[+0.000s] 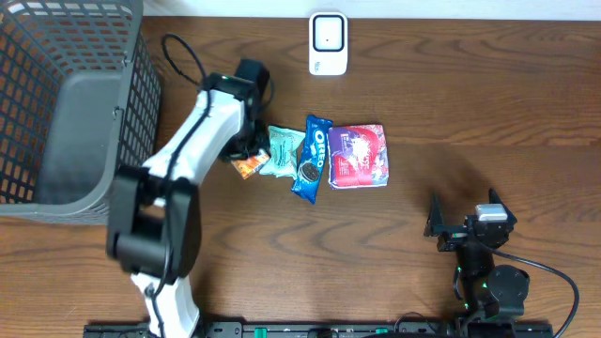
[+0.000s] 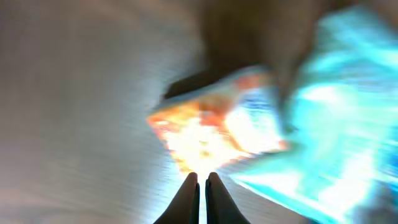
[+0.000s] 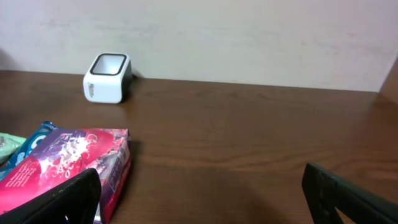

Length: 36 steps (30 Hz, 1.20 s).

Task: Scan the item barcode
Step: 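Push the tissue pack against the green packet with the left gripper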

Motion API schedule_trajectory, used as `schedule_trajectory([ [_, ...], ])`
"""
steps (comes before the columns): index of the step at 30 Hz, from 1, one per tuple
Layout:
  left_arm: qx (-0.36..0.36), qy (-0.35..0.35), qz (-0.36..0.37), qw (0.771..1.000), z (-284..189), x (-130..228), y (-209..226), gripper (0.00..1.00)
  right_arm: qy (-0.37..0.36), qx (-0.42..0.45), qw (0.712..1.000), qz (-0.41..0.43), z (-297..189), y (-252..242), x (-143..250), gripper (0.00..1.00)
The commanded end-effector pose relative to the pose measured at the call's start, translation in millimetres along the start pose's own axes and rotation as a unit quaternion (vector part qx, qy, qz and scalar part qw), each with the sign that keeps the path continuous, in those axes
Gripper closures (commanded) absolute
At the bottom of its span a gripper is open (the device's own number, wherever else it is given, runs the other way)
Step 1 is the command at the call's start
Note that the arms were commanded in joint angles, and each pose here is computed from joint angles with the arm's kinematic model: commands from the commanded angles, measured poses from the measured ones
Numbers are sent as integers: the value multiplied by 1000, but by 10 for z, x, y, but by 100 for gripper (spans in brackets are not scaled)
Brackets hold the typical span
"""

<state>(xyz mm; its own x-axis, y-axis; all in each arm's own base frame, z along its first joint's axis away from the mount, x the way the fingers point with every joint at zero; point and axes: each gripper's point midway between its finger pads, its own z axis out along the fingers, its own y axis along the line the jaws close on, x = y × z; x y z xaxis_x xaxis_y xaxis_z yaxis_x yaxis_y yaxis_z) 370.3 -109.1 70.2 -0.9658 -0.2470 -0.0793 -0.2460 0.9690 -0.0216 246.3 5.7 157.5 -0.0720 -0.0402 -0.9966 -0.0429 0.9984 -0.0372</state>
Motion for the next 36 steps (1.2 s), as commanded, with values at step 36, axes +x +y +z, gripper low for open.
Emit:
schedule_trajectory([
  [36,-39,59,-1,998,600,-8,415,93,-1,-11,1000,-3,-1,51,2,1],
])
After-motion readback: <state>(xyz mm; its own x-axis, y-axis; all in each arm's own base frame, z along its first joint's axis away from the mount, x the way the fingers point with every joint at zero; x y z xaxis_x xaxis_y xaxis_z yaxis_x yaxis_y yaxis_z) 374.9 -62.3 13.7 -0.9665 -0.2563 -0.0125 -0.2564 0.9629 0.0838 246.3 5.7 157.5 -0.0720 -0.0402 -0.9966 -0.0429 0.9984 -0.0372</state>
